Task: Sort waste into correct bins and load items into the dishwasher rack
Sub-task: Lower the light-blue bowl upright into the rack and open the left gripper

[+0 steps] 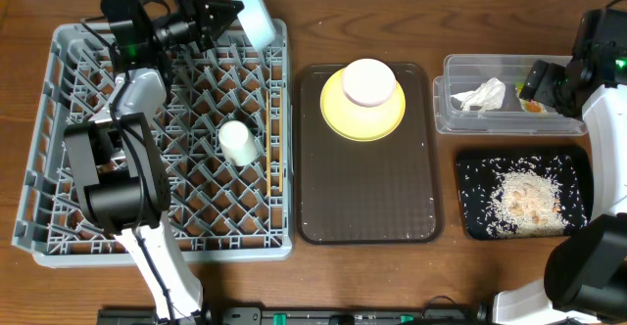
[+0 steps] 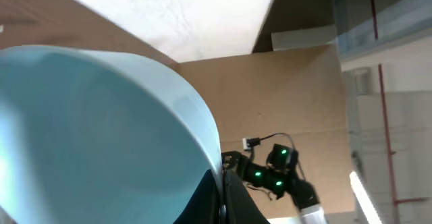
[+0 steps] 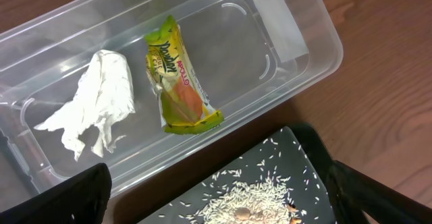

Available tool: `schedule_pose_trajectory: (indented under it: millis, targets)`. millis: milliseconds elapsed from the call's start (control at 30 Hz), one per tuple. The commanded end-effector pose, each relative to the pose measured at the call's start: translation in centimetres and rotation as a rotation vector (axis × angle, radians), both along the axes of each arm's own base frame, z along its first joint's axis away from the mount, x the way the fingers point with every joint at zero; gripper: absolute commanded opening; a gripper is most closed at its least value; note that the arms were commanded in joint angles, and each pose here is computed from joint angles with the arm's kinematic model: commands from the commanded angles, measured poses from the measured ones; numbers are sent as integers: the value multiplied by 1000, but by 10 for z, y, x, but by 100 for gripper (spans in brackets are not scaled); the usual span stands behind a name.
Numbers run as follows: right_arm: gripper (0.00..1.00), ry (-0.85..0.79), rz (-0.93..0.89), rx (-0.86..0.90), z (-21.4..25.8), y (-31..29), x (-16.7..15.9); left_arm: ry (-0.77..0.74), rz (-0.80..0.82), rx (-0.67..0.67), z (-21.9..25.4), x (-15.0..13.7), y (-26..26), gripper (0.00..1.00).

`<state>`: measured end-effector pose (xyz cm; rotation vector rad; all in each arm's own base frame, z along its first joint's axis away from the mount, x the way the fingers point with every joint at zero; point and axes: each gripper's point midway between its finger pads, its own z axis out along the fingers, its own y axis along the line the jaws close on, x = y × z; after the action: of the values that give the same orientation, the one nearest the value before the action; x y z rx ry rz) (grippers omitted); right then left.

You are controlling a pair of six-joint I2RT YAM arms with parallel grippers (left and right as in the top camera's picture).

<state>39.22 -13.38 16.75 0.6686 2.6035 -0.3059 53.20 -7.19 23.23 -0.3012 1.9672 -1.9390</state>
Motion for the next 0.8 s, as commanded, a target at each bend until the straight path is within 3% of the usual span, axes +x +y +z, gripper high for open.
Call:
schedule_pose_trajectory:
  millis: [0,400,767]
  targets:
    - [99,-29,-2,-24,15,-5,0,57,-17,-27,1,-1,-4,6]
    - [99,-29,-2,-24,15,-5,0,87,-120,27,-29,-15,-50,6]
    - [99,-29,-2,-24,15,-5,0,98,-38,59,-46,-9,-14,10]
